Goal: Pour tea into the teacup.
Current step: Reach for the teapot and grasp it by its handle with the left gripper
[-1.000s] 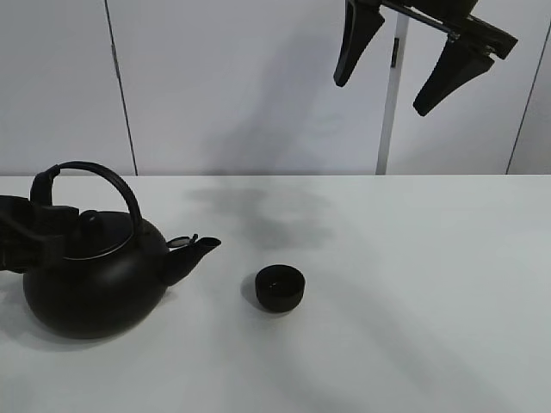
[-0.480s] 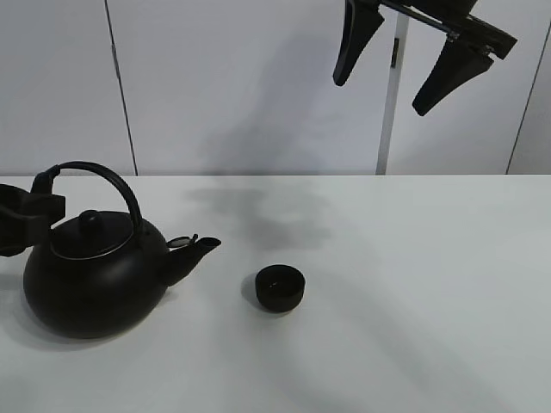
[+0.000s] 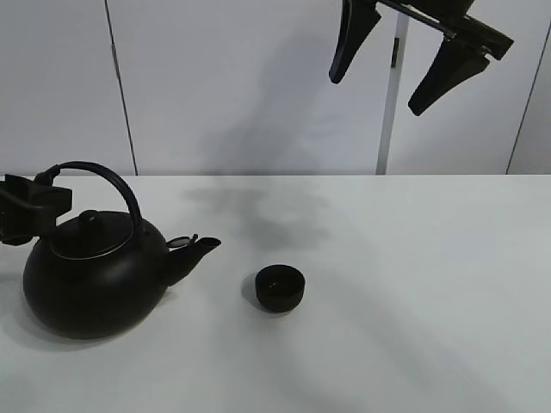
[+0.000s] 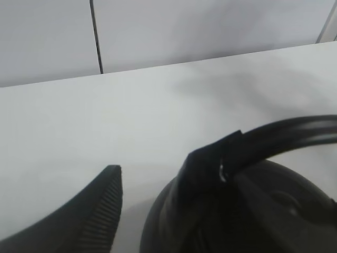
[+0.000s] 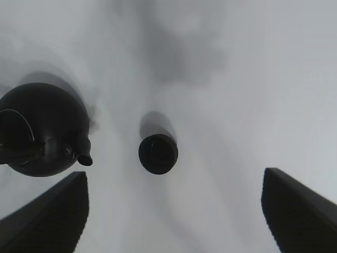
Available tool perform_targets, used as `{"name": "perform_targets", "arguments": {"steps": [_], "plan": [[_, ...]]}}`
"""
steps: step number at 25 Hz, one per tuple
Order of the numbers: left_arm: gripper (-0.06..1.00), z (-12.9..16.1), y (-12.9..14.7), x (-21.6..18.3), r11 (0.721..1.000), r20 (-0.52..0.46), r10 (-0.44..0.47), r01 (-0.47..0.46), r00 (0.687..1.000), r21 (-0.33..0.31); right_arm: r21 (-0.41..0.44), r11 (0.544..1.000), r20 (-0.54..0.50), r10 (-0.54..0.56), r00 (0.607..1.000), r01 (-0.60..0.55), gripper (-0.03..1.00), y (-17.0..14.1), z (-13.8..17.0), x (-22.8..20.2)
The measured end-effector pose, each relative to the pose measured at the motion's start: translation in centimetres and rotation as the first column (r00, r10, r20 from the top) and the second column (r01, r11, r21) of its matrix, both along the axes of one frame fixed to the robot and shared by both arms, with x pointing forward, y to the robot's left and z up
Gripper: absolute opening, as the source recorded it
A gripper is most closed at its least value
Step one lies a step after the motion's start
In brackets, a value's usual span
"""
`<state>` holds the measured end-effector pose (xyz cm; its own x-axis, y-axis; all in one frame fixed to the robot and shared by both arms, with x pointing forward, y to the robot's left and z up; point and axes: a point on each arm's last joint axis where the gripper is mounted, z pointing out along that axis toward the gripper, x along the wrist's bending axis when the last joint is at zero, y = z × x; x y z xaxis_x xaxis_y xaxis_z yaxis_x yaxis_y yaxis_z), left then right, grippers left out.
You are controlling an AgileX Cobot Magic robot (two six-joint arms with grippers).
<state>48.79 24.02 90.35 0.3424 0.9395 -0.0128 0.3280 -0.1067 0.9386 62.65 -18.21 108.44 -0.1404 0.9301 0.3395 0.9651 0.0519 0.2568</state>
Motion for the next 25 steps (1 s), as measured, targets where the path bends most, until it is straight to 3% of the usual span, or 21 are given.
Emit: {"name": "perform_targets", "arguments": {"steps": [9,14,18,25], "plan": [[0.38,-0.88,-0.21,0.02,1.0,-0.032,-0.024,0.024,0.999,0.006,0.015,1.0,-0.003,-0.001,1.0,0.001,0.61,0.12,0.05,-0.03],[0.3,-0.96,-0.23,0.08,1.0,-0.024,-0.024,0.024,0.999,0.0,0.018,1.0,-0.004,-0.001,1.0,0.001,0.61,0.14,0.05,-0.03],[0.15,-0.91,-0.24,0.1,1.0,-0.017,-0.025,0.025,1.0,0.001,0.018,1.0,-0.004,-0.001,1.0,0.001,0.61,0.14,0.05,-0.03],[0.15,-0.86,-0.26,0.13,1.0,-0.008,-0.03,0.03,1.0,0.009,0.018,1.0,-0.004,-0.001,1.0,0.001,0.61,0.14,0.05,-0.03]]}}
